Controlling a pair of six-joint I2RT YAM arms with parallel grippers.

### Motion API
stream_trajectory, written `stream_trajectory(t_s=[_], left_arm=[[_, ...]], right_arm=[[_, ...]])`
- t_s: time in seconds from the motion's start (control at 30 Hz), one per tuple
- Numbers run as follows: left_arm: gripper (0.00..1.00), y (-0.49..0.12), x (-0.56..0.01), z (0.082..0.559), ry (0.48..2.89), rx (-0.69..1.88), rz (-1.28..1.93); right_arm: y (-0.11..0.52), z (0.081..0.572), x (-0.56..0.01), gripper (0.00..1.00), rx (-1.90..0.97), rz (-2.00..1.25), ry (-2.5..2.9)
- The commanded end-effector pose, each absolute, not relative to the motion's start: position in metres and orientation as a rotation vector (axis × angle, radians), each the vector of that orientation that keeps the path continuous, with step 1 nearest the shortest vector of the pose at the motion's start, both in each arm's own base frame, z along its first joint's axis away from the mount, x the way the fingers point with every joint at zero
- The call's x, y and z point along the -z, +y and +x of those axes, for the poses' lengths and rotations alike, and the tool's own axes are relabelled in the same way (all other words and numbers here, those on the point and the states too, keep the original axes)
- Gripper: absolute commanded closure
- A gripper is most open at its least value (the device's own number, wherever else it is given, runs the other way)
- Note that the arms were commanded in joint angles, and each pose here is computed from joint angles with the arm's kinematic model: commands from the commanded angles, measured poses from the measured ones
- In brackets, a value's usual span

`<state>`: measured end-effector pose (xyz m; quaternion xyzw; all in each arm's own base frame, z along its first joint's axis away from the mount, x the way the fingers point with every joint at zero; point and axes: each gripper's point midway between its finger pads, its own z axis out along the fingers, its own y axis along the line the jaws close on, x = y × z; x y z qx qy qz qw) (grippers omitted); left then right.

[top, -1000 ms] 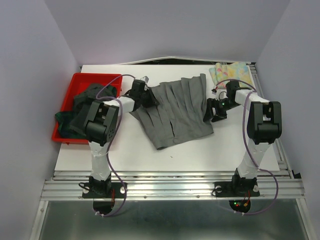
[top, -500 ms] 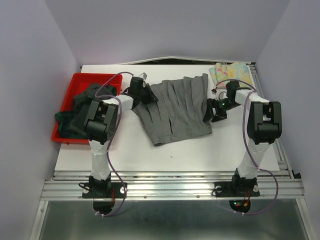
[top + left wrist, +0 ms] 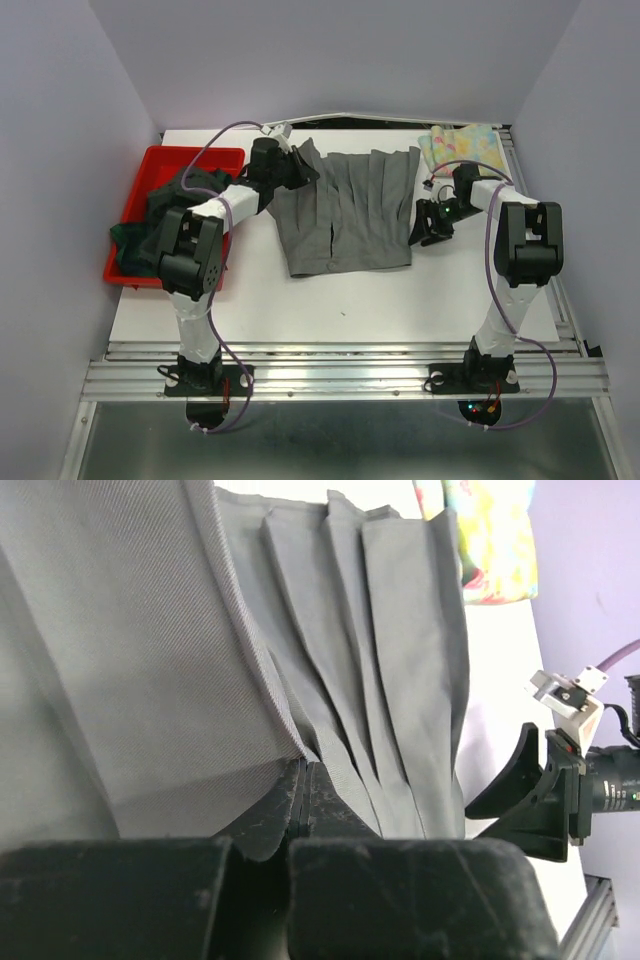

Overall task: Fold and stack the skirts
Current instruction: Flatten the skirt out

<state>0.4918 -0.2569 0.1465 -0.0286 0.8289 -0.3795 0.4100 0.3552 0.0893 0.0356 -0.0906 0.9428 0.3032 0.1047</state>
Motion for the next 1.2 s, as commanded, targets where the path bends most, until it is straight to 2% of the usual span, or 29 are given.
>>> stream_trajectory(t_s=[0.0, 0.27, 0.5, 0.67, 0.73, 0.77, 0.8, 0.87, 0.9, 0.93, 0.97, 1.0, 1.03, 1.07, 1.1, 1.17], left_arm=[[1.0, -0.26, -0.211, 0.501, 1.889, 0.955, 0.055], [1.0, -0.263, -0.192, 0.52, 1.851, 0.924, 0.076], [1.0, -0.263, -0.12, 0.539, 1.996, 0.888, -0.018], [1.0, -0.256, -0.098, 0.552, 2.08, 0.843, -0.092], [1.0, -0.258, -0.094, 0.559, 2.107, 0.842, -0.096], [0.93, -0.256, -0.089, 0.557, 2.139, 0.842, -0.1], [0.77, -0.257, -0.09, 0.555, 2.147, 0.852, -0.084], [0.59, -0.256, -0.108, 0.546, 2.138, 0.848, -0.014], [0.55, -0.256, -0.117, 0.539, 2.139, 0.851, 0.036], [0.52, -0.252, -0.144, 0.531, 2.108, 0.829, 0.075], [0.48, -0.241, -0.175, 0.517, 2.081, 0.777, 0.148], [0.45, -0.236, -0.185, 0.506, 2.075, 0.747, 0.191], [0.36, -0.22, -0.172, 0.487, 2.12, 0.655, 0.264], [0.36, -0.218, -0.183, 0.476, 2.104, 0.656, 0.268], [0.33, -0.205, -0.178, 0.458, 2.13, 0.58, 0.365], [0.34, -0.182, -0.176, 0.418, 2.132, 0.434, 0.592]], right_arm=[[0.086, 0.358, -0.038, 0.38, -0.892, -0.278, 2.764], [0.09, 0.355, -0.038, 0.38, -0.957, -0.277, 2.745], [0.109, 0.34, -0.037, 0.4, -1.164, -0.258, 2.69], [0.121, 0.329, -0.034, 0.44, -1.231, -0.302, 2.664], [0.125, 0.329, -0.031, 0.52, -1.23, -0.301, 2.646], [0.125, 0.33, -0.029, 0.55, -1.219, -0.301, 2.641], [0.124, 0.329, -0.026, 0.59, -1.212, -0.301, 2.642], [0.123, 0.327, -0.021, 0.74, -1.201, -0.301, 2.646], [0.123, 0.327, -0.02, 0.81, -1.195, -0.293, 2.653], [0.123, 0.326, -0.02, 0.92, -1.19, -0.278, 2.657], [0.123, 0.327, -0.023, 0.99, -1.19, -0.26, 2.654], [0.123, 0.326, -0.022, 0.99, -1.19, -0.26, 2.654], [0.124, 0.328, -0.028, 0.99, -1.185, -0.24, 2.642], [0.124, 0.329, -0.031, 0.99, -1.183, -0.226, 2.636], [0.124, 0.33, -0.034, 0.99, -1.178, -0.212, 2.631], [0.123, 0.335, -0.045, 0.99, -1.147, -0.169, 2.625]])
